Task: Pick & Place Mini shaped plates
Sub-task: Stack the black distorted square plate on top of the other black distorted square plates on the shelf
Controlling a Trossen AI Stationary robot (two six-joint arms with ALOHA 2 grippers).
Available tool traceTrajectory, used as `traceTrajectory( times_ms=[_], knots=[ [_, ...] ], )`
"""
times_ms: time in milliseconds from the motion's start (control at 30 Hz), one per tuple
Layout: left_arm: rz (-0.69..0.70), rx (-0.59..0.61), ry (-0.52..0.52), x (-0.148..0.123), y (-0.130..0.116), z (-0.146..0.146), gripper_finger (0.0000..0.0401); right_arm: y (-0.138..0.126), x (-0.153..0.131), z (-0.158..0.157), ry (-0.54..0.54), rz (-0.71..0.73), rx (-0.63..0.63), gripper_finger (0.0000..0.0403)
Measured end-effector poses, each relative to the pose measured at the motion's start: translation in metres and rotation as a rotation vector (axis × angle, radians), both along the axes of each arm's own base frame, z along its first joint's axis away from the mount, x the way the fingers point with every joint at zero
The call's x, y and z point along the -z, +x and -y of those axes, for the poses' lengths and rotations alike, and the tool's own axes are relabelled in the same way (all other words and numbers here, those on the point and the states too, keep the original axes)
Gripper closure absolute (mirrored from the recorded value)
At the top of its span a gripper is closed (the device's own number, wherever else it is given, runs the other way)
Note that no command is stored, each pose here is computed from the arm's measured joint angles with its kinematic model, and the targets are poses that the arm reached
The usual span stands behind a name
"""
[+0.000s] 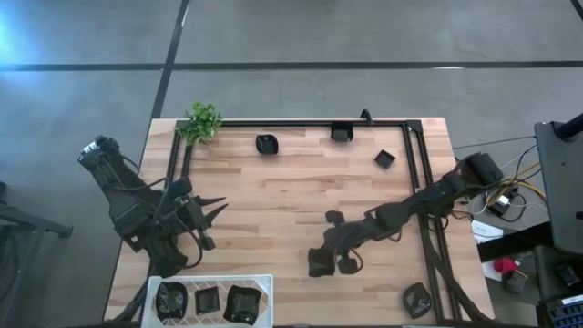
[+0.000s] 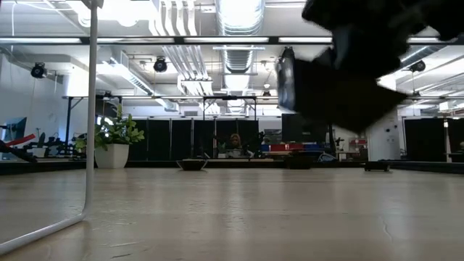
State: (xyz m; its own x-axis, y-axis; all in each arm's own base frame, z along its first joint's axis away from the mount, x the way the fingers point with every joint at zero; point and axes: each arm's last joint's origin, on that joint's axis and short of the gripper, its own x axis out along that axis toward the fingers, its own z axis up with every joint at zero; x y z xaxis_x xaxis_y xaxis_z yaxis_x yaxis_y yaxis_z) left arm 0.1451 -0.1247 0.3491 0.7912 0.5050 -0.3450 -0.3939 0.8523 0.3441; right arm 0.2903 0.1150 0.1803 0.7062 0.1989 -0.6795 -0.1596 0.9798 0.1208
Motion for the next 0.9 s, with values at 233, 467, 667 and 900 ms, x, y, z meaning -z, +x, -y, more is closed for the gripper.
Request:
traceTrajectory(
  times_ms=[233, 467, 667, 900],
  knots=[
    [0.040, -0.019, 0.046, -0.001, 0.001, 0.000, 0.0333, -0.005, -0.036, 0.021, -0.131, 0.164, 0.122, 0.0394],
    [0.046, -0.021, 0.052, -0.002, 0.001, 0.000, 0.0309, 0.006, -0.061, 0.046, -0.265, 0.264, 0.259, 0.0394],
    [0.065, -0.031, 0.099, -0.003, 0.001, 0.000, 0.0279, 0.030, -0.086, 0.069, -0.319, 0.360, 0.312, 0.0394],
    [0.096, -0.056, 0.129, -0.003, 0.003, 0.000, 0.0277, 0.069, -0.112, 0.097, -0.428, 0.439, 0.419, 0.0394]
  ],
)
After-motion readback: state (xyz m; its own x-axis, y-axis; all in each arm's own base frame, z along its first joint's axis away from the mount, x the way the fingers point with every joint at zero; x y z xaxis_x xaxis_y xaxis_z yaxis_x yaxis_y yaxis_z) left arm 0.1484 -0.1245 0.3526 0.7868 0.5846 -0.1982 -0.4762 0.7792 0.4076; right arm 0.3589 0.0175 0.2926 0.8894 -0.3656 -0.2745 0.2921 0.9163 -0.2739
